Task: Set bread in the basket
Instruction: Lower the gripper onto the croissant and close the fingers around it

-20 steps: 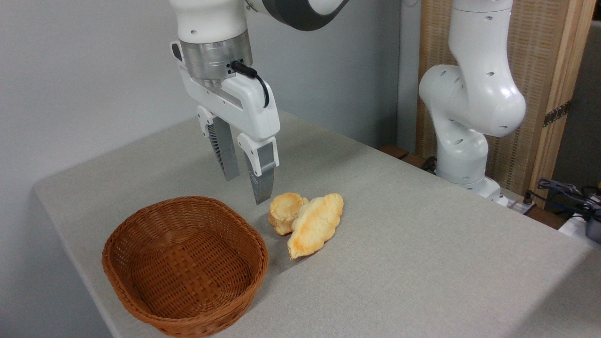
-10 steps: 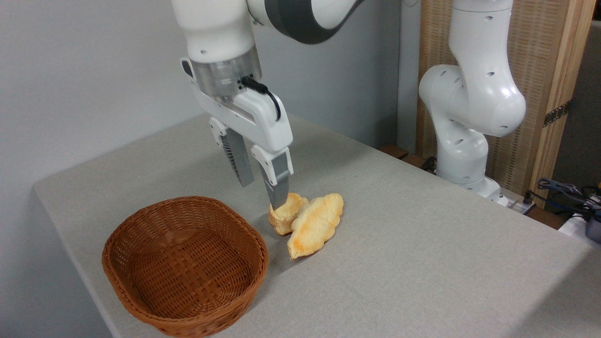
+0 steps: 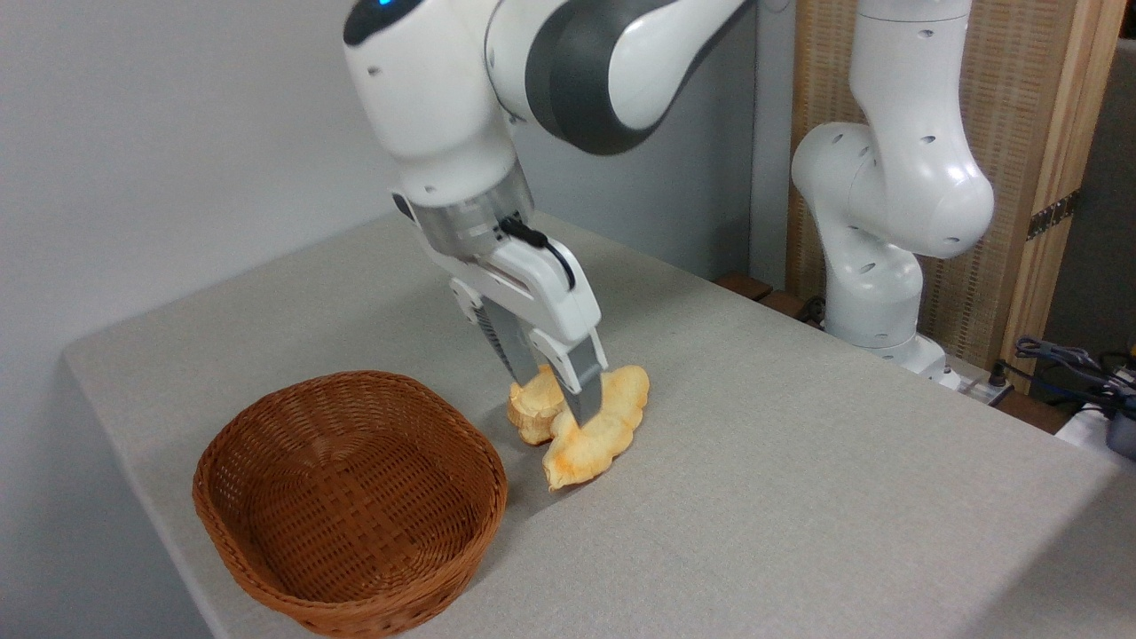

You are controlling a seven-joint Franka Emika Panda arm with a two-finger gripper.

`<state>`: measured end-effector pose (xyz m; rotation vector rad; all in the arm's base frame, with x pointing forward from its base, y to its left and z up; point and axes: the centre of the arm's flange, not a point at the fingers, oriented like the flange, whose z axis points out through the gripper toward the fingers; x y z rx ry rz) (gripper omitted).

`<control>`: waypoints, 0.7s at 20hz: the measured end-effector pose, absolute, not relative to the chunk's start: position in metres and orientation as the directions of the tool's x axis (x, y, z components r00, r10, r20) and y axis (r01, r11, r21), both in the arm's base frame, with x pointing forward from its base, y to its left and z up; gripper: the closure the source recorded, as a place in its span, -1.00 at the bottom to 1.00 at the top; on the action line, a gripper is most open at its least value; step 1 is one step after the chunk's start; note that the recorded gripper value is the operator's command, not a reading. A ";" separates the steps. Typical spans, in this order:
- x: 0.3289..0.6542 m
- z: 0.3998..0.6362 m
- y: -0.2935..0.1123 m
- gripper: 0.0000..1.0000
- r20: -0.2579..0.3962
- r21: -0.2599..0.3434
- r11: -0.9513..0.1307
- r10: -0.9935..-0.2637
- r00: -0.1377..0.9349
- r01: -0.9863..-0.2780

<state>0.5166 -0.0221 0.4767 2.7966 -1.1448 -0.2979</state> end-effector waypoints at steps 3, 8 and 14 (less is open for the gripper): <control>0.511 0.466 -0.022 -1.00 -0.161 0.184 -0.710 -0.704 0.692 -0.679; 0.499 0.439 -0.021 -1.00 -0.204 0.214 -0.709 -0.705 0.679 -0.672; 0.491 0.419 -0.022 -0.23 -0.238 0.216 -0.702 -0.712 0.660 -0.679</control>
